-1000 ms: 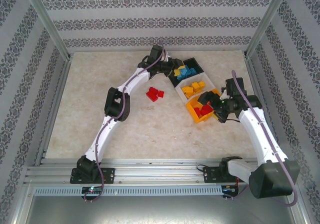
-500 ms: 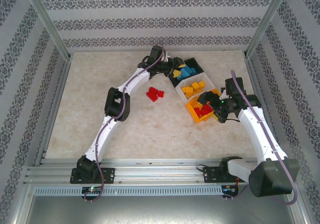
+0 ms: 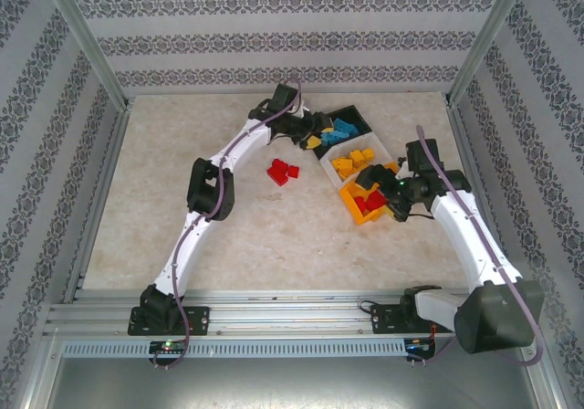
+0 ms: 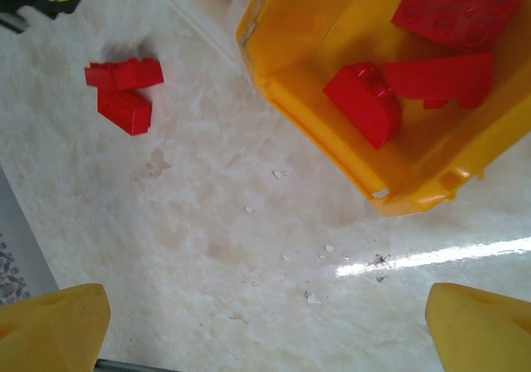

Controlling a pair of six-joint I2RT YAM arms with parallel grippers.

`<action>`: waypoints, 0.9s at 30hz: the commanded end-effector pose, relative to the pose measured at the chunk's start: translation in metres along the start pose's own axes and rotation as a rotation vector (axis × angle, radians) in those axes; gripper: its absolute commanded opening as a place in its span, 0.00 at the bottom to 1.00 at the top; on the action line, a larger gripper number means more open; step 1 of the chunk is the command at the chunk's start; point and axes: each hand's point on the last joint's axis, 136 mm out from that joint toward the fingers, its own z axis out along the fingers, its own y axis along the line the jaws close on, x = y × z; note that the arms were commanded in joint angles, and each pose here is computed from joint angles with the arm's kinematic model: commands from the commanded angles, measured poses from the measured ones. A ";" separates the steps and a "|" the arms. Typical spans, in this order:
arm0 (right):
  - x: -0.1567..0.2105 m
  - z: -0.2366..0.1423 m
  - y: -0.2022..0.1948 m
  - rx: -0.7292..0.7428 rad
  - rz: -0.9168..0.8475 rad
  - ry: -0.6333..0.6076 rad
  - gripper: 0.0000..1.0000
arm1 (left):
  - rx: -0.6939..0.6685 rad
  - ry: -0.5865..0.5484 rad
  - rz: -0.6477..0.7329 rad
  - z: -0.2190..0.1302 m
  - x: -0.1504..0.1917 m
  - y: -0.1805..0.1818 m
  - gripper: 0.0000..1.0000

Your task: Sort the legos into containers by color

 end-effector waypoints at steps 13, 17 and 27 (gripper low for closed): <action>0.025 0.058 0.065 0.024 -0.152 0.117 0.98 | -0.593 0.051 0.357 -0.150 0.082 0.095 0.69; 0.029 0.063 0.074 0.030 -0.183 0.135 0.98 | -0.608 0.076 0.336 -0.144 0.093 0.116 0.70; 0.033 0.054 0.062 0.060 -0.204 0.137 0.98 | -0.634 0.143 0.366 -0.117 0.092 0.128 0.72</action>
